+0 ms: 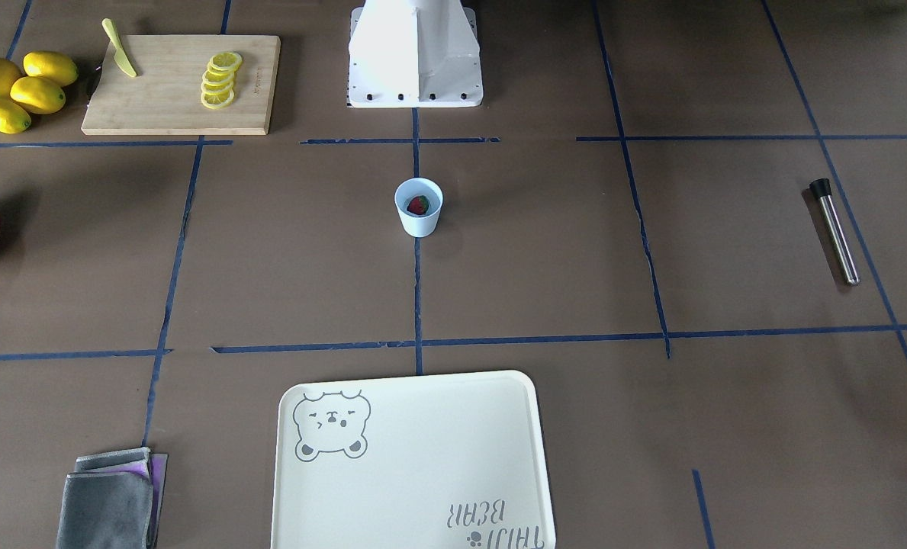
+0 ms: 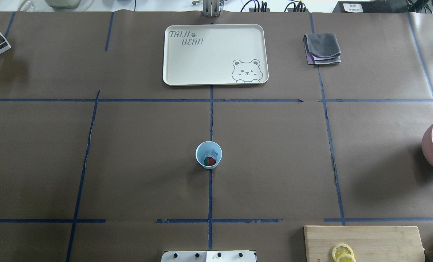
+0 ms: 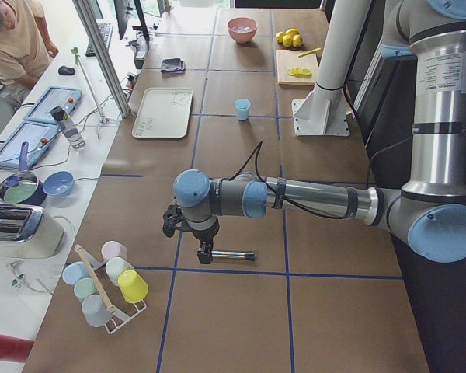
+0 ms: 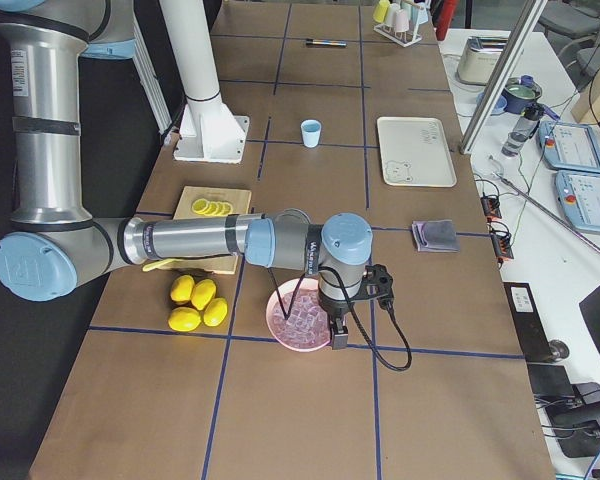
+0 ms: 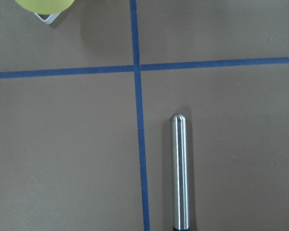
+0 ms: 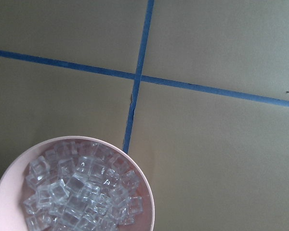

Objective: Mash ice and strawberries in cup

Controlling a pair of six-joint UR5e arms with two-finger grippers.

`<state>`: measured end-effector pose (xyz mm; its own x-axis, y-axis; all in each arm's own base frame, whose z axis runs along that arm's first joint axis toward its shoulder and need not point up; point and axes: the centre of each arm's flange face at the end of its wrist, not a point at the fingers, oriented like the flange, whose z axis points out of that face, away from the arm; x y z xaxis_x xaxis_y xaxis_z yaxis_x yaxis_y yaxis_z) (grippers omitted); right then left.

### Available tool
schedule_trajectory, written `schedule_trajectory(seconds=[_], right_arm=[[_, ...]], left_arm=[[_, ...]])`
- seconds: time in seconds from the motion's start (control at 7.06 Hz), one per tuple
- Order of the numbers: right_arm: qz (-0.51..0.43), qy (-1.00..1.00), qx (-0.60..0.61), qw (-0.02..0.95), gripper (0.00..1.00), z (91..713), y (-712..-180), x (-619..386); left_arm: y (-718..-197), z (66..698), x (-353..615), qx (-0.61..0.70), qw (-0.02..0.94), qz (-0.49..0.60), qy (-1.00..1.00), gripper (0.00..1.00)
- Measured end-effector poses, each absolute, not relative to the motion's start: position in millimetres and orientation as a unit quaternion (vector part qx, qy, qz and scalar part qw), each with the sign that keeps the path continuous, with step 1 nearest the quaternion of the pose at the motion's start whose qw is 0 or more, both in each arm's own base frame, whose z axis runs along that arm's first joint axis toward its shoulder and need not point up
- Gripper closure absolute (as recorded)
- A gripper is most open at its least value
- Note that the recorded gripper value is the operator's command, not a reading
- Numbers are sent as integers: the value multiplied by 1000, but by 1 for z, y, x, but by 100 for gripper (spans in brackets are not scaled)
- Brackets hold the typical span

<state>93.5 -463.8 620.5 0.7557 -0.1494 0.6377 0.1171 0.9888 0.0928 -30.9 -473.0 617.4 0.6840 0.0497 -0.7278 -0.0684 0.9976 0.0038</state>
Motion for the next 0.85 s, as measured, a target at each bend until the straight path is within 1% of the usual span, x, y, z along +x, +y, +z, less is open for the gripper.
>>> schedule_trajectory(seconds=[0.85], right_arm=[[-71, -343, 20, 936, 1, 628, -465, 93]], left_arm=[[-474, 619, -32, -12, 919, 32, 393, 0]])
